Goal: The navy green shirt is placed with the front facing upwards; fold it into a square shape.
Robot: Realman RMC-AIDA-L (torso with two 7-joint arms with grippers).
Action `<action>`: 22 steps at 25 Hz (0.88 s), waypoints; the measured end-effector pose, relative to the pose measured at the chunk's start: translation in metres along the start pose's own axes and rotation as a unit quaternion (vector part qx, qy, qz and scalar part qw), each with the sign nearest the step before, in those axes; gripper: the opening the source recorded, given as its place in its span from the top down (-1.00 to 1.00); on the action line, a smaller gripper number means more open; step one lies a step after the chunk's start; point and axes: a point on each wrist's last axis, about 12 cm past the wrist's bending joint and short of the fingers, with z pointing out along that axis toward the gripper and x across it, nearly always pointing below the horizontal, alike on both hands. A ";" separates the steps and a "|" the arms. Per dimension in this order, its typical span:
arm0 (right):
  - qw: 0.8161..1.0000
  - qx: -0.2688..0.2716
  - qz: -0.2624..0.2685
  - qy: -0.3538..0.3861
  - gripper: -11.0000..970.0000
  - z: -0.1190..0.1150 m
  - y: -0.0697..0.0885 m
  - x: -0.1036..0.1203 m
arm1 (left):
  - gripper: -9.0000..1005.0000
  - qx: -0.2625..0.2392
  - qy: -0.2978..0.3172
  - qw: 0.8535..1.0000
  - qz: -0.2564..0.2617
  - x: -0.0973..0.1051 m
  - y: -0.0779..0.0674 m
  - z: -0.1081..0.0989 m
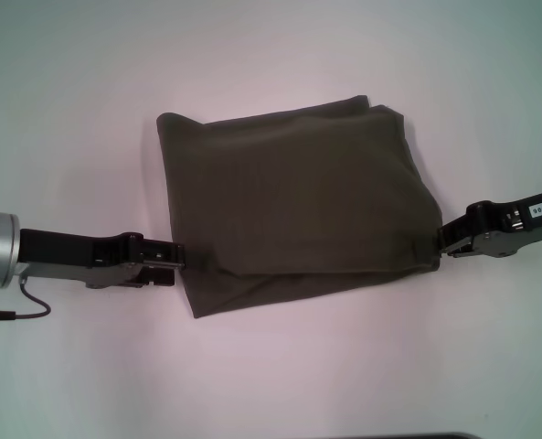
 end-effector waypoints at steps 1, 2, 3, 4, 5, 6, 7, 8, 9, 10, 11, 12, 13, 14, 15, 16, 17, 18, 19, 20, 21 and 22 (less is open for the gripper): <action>1.000 0.000 0.000 0.000 0.95 0.000 0.000 0.000 | -0.28 0.000 0.000 1.000 0.000 0.000 0.000 0.000; 1.000 0.000 0.001 -0.001 0.95 0.000 0.000 0.000 | -0.28 0.000 0.001 1.000 0.001 0.000 -0.001 0.000; 1.000 0.000 0.001 -0.001 0.95 0.000 0.000 0.000 | -0.28 0.000 0.001 1.000 0.002 -0.001 -0.001 0.000; 1.000 0.000 0.001 -0.001 0.95 0.000 0.000 0.000 | -0.28 0.000 0.001 1.000 0.002 -0.001 -0.001 0.000; 1.000 0.000 0.001 -0.001 0.95 -0.001 0.000 0.000 | -0.28 0.000 0.001 1.000 0.003 -0.001 -0.001 0.000; 1.000 -0.001 0.001 -0.001 0.95 -0.001 0.000 0.000 | -0.28 0.000 0.001 1.000 0.003 -0.001 -0.001 0.000; 1.000 -0.001 0.000 -0.001 0.95 -0.001 0.000 0.000 | -0.28 0.001 0.001 1.000 0.003 -0.001 -0.002 0.000; 1.000 -0.001 0.000 -0.001 0.95 -0.002 0.000 0.000 | -0.28 0.001 0.001 1.000 0.003 -0.002 -0.002 0.000; 1.000 -0.001 0.000 -0.001 0.95 -0.002 0.000 0.000 | -0.28 0.001 0.001 1.000 0.003 -0.002 -0.002 0.000; 1.000 -0.001 0.001 -0.001 0.95 -0.003 0.000 0.000 | -0.28 0.001 0.001 1.000 0.003 -0.002 -0.002 0.000; 1.000 -0.002 0.001 -0.002 0.95 -0.003 -0.001 0.000 | -0.28 0.001 0.001 1.000 0.002 -0.002 -0.002 0.000; 1.000 -0.002 0.002 -0.003 0.95 -0.004 -0.001 0.001 | -0.28 0.001 0.001 1.000 0.002 -0.002 -0.002 0.000; 1.000 -0.002 0.003 -0.005 0.95 -0.005 -0.001 0.001 | -0.28 0.002 0.001 1.000 0.003 -0.002 -0.002 0.000; 1.000 -0.003 0.004 -0.007 0.95 -0.006 -0.002 0.001 | -0.28 0.002 0.001 1.000 0.003 -0.002 -0.002 0.000; 1.000 -0.003 0.006 -0.009 0.95 -0.008 -0.003 0.002 | -0.28 0.002 0.001 1.000 0.003 -0.002 -0.002 0.000; 1.000 -0.004 0.008 -0.010 0.95 -0.009 -0.003 0.003 | -0.28 0.002 0.001 1.000 0.003 -0.002 -0.002 0.000; 1.000 -0.005 0.009 -0.012 0.95 -0.010 -0.004 0.003 | -0.28 0.001 0.001 1.000 0.003 -0.002 -0.002 0.000; 1.000 -0.006 0.011 -0.014 0.95 -0.012 -0.004 0.004 | -0.28 0.001 0.001 1.000 0.003 -0.002 -0.002 0.000; 1.000 -0.006 0.013 -0.016 0.95 -0.013 -0.005 0.004 | -0.28 0.001 0.000 1.000 0.003 -0.003 -0.002 -0.001; 1.000 -0.007 0.015 -0.018 0.95 -0.015 -0.005 0.005 | -0.28 0.001 -0.001 1.000 0.003 -0.003 -0.002 -0.001; 1.000 -0.007 0.017 -0.020 0.95 -0.016 -0.006 0.005 | -0.28 0.001 -0.001 1.000 0.003 -0.003 -0.002 -0.001; 1.000 -0.006 0.019 -0.022 0.95 -0.018 -0.007 0.005 | -0.28 0.001 -0.002 1.000 0.004 -0.003 -0.002 -0.002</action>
